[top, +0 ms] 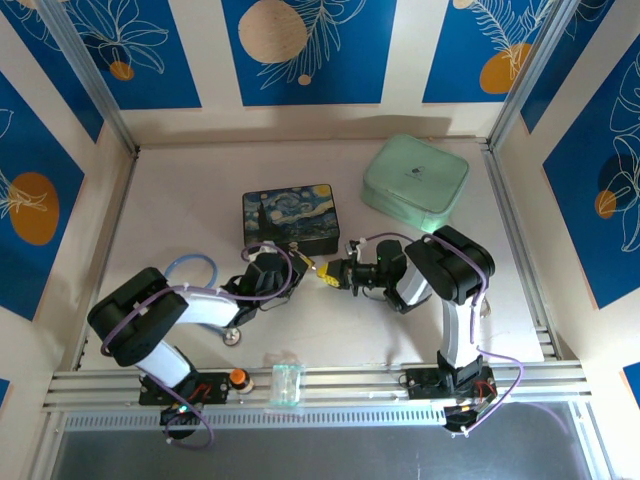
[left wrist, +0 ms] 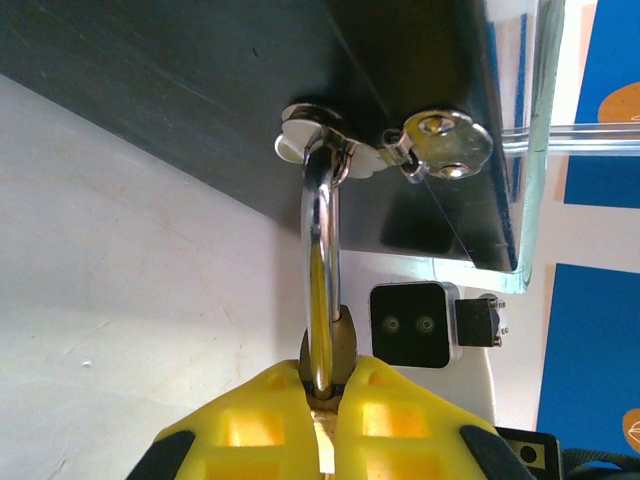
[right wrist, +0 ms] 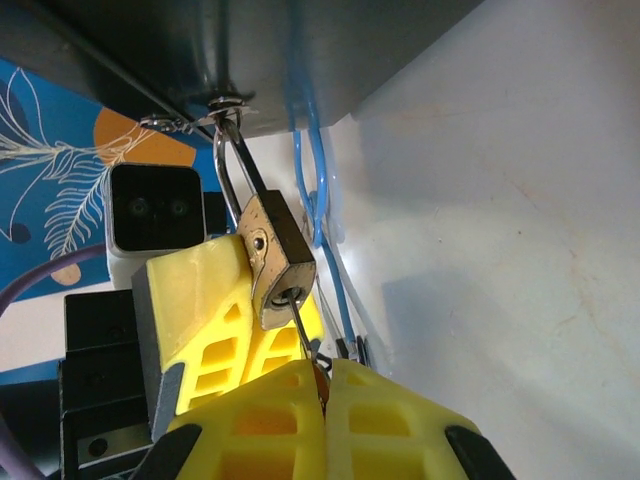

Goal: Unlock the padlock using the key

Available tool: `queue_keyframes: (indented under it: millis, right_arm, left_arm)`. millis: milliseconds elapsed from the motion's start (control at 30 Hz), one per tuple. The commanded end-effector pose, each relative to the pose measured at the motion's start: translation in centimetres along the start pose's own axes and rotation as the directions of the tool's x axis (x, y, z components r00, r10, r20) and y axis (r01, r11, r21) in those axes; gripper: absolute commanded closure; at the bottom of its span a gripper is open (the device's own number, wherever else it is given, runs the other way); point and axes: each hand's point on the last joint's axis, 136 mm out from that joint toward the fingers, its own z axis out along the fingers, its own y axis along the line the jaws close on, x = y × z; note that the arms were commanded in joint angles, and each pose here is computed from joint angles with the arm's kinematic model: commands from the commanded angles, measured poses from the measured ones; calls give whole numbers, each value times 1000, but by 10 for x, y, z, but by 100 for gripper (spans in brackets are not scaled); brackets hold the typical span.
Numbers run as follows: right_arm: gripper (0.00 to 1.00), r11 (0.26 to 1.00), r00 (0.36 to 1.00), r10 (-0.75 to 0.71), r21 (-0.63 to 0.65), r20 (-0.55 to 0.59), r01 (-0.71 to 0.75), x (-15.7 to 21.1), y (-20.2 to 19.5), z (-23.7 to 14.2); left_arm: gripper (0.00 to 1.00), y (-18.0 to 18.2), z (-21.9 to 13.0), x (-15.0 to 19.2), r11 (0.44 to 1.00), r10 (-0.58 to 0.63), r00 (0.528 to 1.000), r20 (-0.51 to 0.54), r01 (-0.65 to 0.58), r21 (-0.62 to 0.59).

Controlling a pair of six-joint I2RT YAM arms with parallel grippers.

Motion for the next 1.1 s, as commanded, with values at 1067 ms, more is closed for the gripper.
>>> queue_keyframes:
  millis: [1067]
  right_arm:
    - [100,988,983,134,-98,124,-122,-15,40,7]
  left_arm:
    - [100,-49,4,38,979,6,989,-146,24,204]
